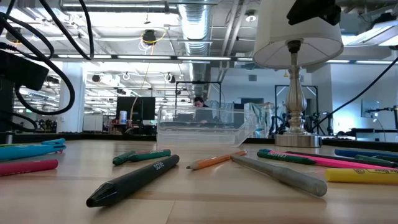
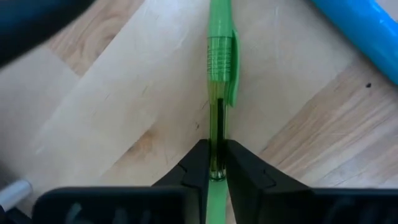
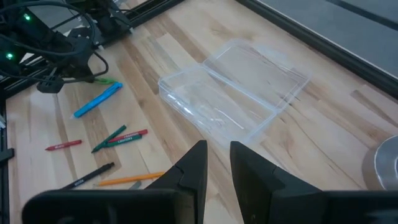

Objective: Pick & place school supplies into a supply box
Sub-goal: Put the green ballpen into the transparent supply box

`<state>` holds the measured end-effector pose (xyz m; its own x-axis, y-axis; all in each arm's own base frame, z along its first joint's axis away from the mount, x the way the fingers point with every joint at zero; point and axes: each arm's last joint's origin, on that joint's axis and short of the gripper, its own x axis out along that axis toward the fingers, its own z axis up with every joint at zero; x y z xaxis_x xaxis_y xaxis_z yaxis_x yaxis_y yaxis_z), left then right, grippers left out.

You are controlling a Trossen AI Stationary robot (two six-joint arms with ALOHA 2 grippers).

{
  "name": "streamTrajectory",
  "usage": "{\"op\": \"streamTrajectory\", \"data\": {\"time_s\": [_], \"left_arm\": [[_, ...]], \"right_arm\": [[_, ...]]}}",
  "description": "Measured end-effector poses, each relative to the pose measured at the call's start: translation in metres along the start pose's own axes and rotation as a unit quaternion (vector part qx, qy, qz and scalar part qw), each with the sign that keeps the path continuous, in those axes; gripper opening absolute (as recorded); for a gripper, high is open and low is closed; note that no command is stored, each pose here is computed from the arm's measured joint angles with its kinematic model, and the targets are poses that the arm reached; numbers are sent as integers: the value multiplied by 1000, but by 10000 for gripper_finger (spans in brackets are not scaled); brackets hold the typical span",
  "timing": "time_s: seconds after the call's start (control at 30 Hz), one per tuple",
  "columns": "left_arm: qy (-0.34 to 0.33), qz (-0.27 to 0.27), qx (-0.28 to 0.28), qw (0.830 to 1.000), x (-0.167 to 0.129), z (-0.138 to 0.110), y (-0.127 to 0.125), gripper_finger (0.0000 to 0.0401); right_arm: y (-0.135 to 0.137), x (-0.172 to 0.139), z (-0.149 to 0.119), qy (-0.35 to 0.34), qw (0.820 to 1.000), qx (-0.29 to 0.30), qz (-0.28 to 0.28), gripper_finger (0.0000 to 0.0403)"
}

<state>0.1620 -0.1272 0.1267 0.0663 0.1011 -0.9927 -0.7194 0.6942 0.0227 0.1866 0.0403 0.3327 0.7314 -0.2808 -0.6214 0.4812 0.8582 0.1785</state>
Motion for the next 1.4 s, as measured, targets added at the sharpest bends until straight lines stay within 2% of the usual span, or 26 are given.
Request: {"op": "streamTrajectory", "data": {"time_s": [0.13, 0.37, 0.53, 0.7, 0.83, 1.17, 1.4], "left_arm": [[-2, -1, -10, 1000, 0, 0, 0, 21], [-3, 0, -35, 999, 0, 0, 0, 32], [-9, -13, -53, 998, -4, 1, 2, 19], [-57, -28, -72, 995, -11, 5, 5, 23], [-61, -42, -88, 993, -16, 7, 6, 24], [-90, -93, -112, 985, -27, 27, 6, 23], [-166, -144, -117, 968, -46, 49, 13, 24]], "right_arm": [[0, 0, 0, 0, 1000, 0, 0, 63], [0, 0, 0, 0, 1000, 0, 0, 63], [0, 0, 0, 0, 1000, 0, -1, 63], [0, 0, 0, 0, 1000, 0, -1, 63], [0, 0, 0, 0, 1000, -1, -2, 63], [0, 0, 0, 0, 1000, 0, -1, 63], [0, 0, 0, -1, 1000, 0, 0, 63]]}}
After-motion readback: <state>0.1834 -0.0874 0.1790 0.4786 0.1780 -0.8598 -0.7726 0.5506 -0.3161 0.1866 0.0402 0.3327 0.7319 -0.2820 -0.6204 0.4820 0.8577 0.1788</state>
